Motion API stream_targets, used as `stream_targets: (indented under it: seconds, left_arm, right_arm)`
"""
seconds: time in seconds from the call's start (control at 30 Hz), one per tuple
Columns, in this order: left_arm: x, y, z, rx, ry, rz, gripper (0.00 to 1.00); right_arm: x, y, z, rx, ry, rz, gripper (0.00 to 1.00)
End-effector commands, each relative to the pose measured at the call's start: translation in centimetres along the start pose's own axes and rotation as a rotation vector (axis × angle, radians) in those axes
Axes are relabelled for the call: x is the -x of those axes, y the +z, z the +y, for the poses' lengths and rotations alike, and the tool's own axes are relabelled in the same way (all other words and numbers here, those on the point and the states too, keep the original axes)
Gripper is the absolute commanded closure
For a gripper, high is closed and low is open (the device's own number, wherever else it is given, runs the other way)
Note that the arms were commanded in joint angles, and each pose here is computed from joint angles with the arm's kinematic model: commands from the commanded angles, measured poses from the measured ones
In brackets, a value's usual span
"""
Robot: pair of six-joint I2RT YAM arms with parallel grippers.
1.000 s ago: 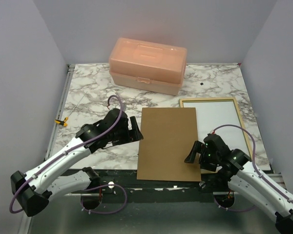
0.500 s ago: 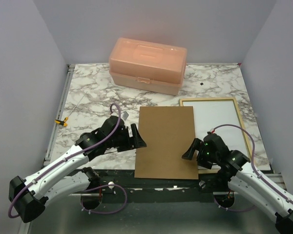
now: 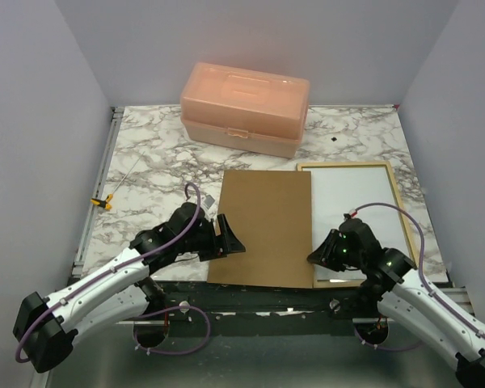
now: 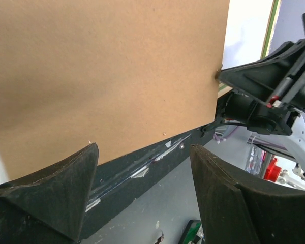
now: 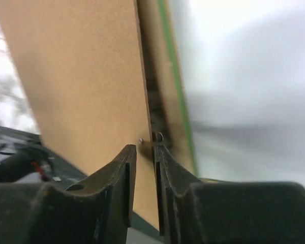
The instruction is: Put the photo into the frame
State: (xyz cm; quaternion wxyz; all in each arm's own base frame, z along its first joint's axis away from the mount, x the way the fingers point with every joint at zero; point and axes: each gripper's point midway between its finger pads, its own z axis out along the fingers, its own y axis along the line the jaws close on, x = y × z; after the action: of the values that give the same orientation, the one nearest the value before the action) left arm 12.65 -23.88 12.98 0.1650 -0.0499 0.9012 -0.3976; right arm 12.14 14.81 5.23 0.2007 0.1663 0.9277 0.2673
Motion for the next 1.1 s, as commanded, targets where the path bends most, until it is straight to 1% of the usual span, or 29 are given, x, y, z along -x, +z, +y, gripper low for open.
stream_targets:
  seconds: [0.0,0.07,0.2,0.3,0.33,0.37,0.4,0.47,0.53,0.57,0.6,0.7,0.8,0.87,1.07]
  left_arm:
    - [-0.6,-0.1,-0.8,-0.077,-0.016,0.009,0.26]
    - [-0.6,-0.1,-0.8,-0.073,-0.008,0.012,0.26]
    - [-0.7,-0.3,0.0,-0.032,-0.016,-0.005,0.26]
    - [-0.6,-0.2,0.6,-0.016,-0.045,-0.03,0.26]
    - [-0.4,-0.2,1.0,0.005,-0.053,-0.042,0.26]
    - [-0.1,-0.4,1.3,0.033,-0.057,-0.051,0.26]
    - [0.4,-0.5,1.7,0.073,-0.054,-0.073,0.26]
    - [1.1,-1.1,2.5,0.168,-0.036,-0.094,0.26]
    - [2.0,-1.7,3.4,0.274,-0.013,-0.108,0.25]
    - [2.6,-1.8,3.7,0.32,-0.002,-0.116,0.25]
    - [2.9,-1.8,4.1,0.359,0.011,-0.114,0.24]
    - [4.1,-1.3,4.6,0.421,0.024,-0.091,0.22]
    - [5.6,-1.0,5.3,0.454,0.023,-0.075,0.22]
    - [6.4,-0.9,5.4,0.442,0.017,-0.046,0.22]
    - [10.1,-1.8,6.2,0.481,0.039,-0.048,0.22]
  right_arm:
    - [2.2,-2.6,4.7,0.169,0.006,-0.08,0.79]
    - [2.9,-3.5,5.7,0.21,0.003,-0.114,0.84]
    - [4.3,-5.3,7.2,0.251,-0.003,-0.176,1.0]
    - [4.7,-5.4,7.0,0.212,-0.034,-0.18,1.0]
    - [4.6,-5.1,6.6,0.185,-0.043,-0.173,0.96]
    - [4.6,-4.7,6.3,0.162,-0.049,-0.164,0.87]
    - [4.5,-4.4,6.1,0.149,-0.053,-0.155,0.75]
    - [4.2,-3.6,5.9,0.128,-0.06,-0.129,0.6]
    - [3.8,-2.8,5.8,0.124,-0.063,-0.103,0.51]
    - [3.7,-2.4,5.7,0.12,-0.062,-0.092,0.43]
    - [3.5,-2.0,5.7,0.119,-0.063,-0.081,0.37]
    - [3.2,-1.0,5.6,0.112,-0.07,-0.056,0.21]
    - [2.9,0.0,5.4,0.099,-0.087,-0.03,0.11]
    - [2.8,0.5,5.3,0.091,-0.102,-0.013,0.06]
    - [2.5,2.1,5.4,0.08,-0.13,0.028,0.03]
